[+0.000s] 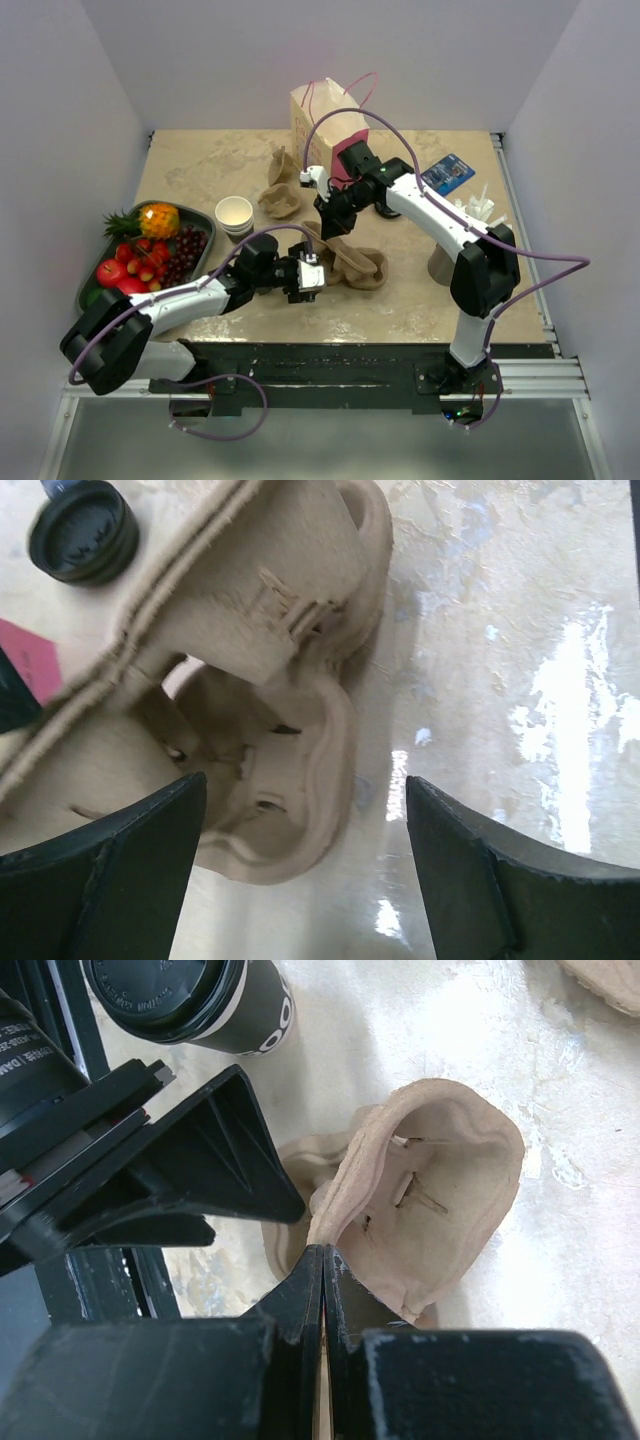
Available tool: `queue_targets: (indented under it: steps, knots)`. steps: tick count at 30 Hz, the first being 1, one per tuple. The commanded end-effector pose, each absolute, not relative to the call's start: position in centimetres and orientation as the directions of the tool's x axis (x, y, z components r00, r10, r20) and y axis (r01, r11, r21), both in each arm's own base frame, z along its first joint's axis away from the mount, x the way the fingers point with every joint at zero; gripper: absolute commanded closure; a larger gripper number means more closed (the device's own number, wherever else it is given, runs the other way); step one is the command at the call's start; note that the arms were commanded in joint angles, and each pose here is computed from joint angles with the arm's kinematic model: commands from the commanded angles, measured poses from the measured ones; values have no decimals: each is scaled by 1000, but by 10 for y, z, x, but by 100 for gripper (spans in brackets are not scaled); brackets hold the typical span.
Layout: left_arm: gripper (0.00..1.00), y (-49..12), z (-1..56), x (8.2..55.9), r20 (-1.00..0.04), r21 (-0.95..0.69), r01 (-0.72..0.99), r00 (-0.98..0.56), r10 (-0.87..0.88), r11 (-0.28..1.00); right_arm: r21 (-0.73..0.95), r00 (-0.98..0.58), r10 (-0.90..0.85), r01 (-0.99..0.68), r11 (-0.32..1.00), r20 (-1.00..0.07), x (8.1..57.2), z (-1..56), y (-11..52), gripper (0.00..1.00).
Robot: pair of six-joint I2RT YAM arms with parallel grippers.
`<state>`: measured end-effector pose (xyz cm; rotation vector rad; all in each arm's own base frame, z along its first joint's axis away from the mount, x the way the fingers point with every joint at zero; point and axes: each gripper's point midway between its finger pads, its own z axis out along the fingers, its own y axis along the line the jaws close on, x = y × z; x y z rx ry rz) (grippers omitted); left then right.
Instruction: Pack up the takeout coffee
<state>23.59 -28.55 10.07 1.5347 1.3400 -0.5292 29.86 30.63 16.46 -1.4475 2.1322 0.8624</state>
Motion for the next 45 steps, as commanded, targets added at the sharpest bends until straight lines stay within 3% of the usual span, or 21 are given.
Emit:
queue_targets:
  steps: [1, 10, 30, 45]
  knots:
    - [16, -291, 117, 227, -880, 319, 937, 238, 410, 140, 210, -341, -652, -939, 273, -677, 306, 184, 305, 100]
    - [9, -313, 172, 238, -894, 408, 899, 357, 271, 160, 208, -341, -651, -939, 275, -678, 309, 184, 307, 100]
    - [6, -333, 175, 243, -869, 466, 876, 427, 250, 125, 221, -358, -639, -932, 286, -681, 310, 183, 309, 100]
    - [6, -335, 150, 254, -849, 471, 875, 415, 328, 110, 219, -358, -633, -932, 289, -687, 310, 186, 309, 100]
